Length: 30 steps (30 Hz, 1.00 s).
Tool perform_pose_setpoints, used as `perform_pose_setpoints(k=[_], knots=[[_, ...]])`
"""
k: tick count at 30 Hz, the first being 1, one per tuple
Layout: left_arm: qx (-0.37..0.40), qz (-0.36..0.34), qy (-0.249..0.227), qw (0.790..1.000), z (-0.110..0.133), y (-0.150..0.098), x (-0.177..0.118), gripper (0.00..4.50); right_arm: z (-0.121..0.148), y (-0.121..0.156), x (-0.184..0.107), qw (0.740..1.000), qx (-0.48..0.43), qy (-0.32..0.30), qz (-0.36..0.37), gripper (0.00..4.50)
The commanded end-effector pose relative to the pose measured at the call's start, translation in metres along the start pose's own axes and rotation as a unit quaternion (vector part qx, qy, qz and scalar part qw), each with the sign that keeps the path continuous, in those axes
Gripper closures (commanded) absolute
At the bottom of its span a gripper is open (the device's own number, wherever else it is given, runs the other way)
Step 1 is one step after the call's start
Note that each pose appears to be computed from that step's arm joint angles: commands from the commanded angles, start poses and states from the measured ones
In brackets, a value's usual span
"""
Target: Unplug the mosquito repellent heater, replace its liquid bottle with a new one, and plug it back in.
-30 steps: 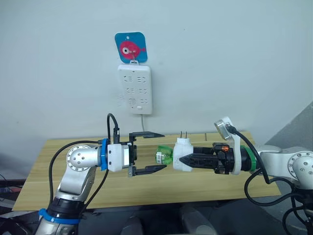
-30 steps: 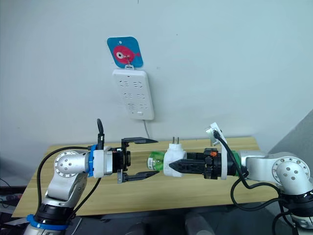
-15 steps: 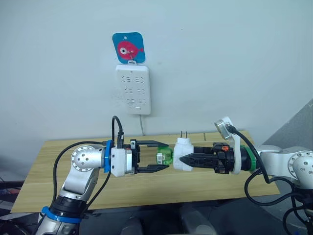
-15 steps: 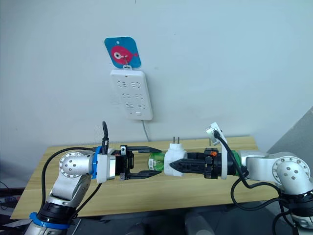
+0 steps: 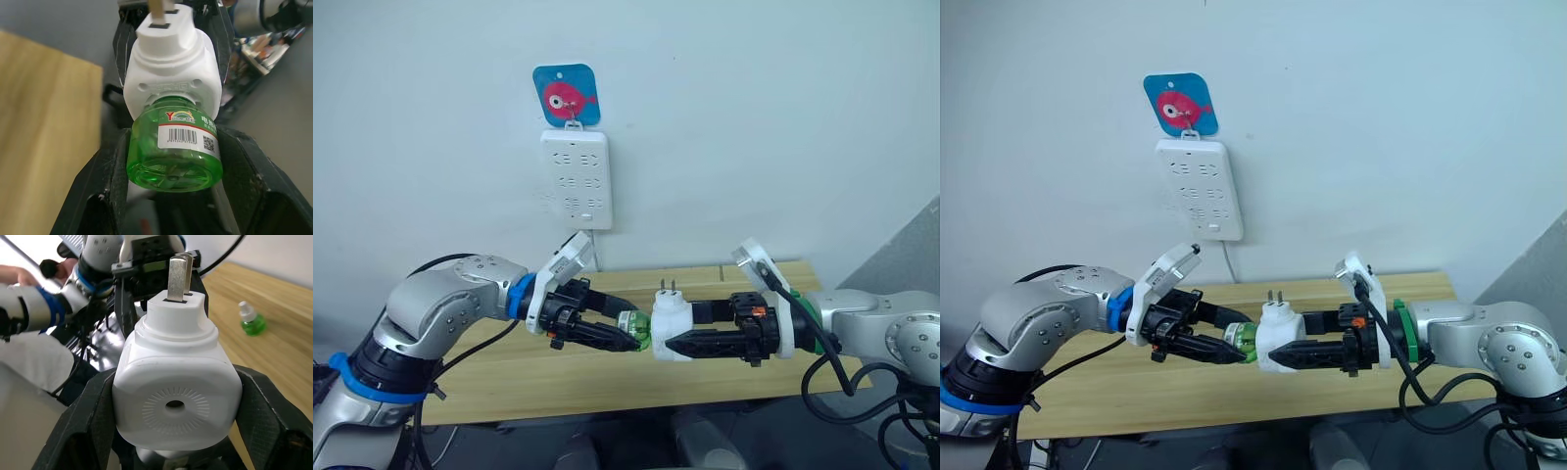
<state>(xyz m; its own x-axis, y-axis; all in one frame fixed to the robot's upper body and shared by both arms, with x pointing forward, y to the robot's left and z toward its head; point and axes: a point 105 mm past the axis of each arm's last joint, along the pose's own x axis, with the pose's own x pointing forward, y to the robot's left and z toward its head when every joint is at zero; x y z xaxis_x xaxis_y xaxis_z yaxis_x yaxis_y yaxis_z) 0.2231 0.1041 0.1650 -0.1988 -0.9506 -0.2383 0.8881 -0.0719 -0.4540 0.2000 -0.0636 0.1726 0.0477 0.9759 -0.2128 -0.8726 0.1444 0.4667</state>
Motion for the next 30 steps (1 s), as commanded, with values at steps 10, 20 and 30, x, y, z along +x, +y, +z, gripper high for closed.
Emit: perform_pose_setpoints(k=[10,20,30], knots=[[-0.015,0.0,-0.001,1.0,0.001,-0.002,-0.014,2.22,0.003,0.009,-0.003,1.0,-0.025,0.004,0.018,1.51],[0.006,0.014,-0.031,0.999,0.01,0.003,-0.007,2.22,0.004,0.008,-0.003,1.0,-0.021,0.0,0.018,1.51],[0.066,0.039,-0.016,0.997,0.011,0.005,-0.009,0.0,0.003,0.005,-0.004,1.0,-0.003,-0.002,0.008,1.51]])
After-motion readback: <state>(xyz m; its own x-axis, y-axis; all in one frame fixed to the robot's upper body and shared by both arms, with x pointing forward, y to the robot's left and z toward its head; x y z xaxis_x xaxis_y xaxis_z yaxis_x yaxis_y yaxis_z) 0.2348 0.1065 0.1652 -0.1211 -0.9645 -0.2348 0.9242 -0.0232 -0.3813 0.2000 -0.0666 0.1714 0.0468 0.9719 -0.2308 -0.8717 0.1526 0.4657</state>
